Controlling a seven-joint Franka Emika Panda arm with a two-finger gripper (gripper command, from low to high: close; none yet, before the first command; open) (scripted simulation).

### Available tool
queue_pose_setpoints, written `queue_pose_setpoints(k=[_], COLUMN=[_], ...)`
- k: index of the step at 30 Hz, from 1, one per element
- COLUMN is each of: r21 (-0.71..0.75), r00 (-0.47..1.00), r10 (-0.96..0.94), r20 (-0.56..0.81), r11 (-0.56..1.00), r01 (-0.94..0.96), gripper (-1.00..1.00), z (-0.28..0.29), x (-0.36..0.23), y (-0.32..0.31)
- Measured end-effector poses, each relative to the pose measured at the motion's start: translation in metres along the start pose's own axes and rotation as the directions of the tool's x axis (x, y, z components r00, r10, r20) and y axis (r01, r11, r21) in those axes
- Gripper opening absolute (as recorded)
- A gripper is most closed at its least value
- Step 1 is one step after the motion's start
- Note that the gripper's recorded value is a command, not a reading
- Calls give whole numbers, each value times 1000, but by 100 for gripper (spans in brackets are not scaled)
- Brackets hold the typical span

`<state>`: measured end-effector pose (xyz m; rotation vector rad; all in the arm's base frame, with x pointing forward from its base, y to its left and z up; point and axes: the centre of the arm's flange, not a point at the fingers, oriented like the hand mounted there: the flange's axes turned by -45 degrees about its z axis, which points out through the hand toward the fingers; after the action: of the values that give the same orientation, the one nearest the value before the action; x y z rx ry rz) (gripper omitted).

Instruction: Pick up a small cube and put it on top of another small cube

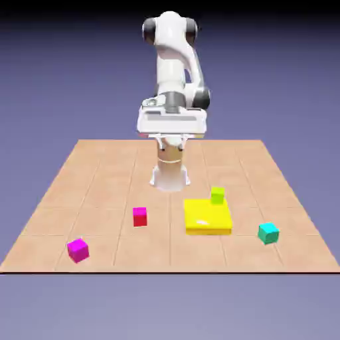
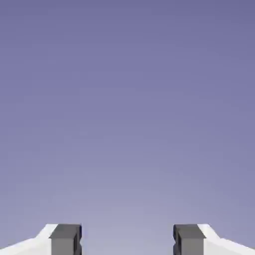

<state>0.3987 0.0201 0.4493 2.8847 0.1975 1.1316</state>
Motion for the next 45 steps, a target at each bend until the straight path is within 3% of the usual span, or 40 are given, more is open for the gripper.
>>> queue_pose_setpoints(k=[7, 15, 22, 30, 34, 35, 41, 45], r21=[126, 372, 557, 653, 653, 653, 660, 654], r00=[865, 472, 75, -293, -292, -293, -274, -8], r10=[-440, -817, -966, -955, -955, -955, -959, -928], r20=[240, 332, 248, 50, 51, 50, 71, 373], r11=[898, 573, 206, -191, -190, -191, -161, 257], r01=[421, 730, 804, 733, 734, 733, 734, 712], gripper=[0, 0, 0, 0, 0, -100, -100, -100], z=[73, 137, 169, 179, 221, 231, 181, 207], x=[-4, -44, -92, -145, -180, -189, -144, -137], y=[-94, -206, -298, -394, -387, -385, -388, -298])
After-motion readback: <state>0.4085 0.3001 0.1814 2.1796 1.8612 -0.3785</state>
